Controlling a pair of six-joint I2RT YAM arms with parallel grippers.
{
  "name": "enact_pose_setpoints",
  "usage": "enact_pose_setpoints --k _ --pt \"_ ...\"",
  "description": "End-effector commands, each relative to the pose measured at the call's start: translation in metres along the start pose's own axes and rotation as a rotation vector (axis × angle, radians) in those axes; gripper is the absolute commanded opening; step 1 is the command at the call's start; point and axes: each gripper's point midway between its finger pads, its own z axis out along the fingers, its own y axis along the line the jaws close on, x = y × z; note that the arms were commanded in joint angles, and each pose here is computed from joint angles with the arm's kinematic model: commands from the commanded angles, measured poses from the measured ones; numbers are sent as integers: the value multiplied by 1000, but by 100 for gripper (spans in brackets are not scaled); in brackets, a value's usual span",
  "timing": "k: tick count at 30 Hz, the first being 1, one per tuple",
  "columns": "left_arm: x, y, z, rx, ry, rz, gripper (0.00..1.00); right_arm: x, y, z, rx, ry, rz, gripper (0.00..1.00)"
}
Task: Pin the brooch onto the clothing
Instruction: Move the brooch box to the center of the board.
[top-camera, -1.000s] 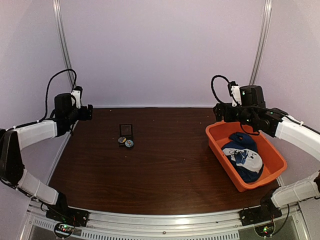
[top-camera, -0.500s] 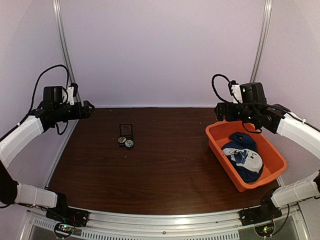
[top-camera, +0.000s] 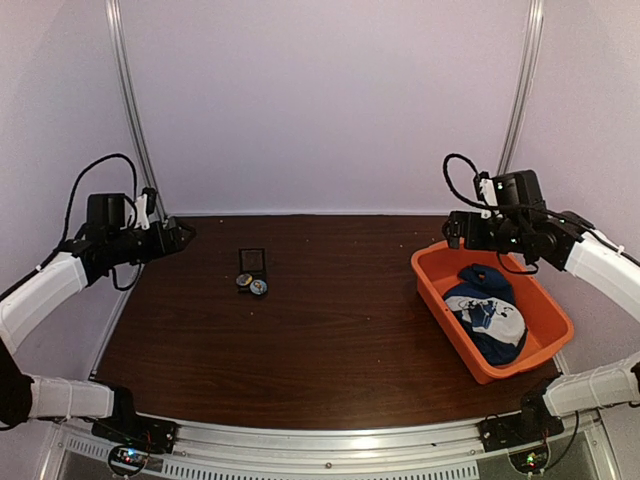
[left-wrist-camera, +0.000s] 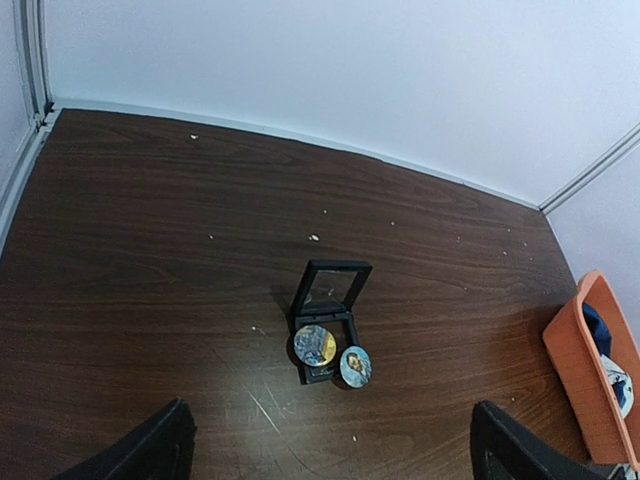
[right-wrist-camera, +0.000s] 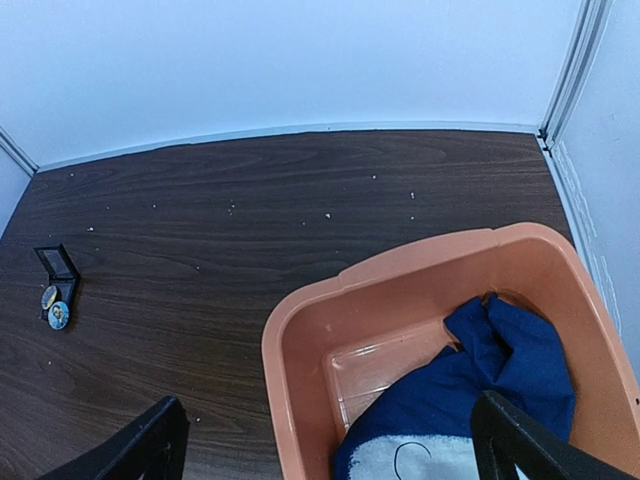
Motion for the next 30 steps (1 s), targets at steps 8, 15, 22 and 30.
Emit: enact_pose_setpoints --k 8,15,22,30 --pt "11 -10 5 87 14 -52 98 19 5 4 -28 105 6 100" --pt "7 -16 3 88 -5 -6 98 33 4 3 -51 122 -7 100" --pt "-4 -53 10 104 10 125 98 38 0 7 -28 132 -46 100" --pt "-30 -156 46 172 46 399 98 39 -6 4 -11 102 -75 100"
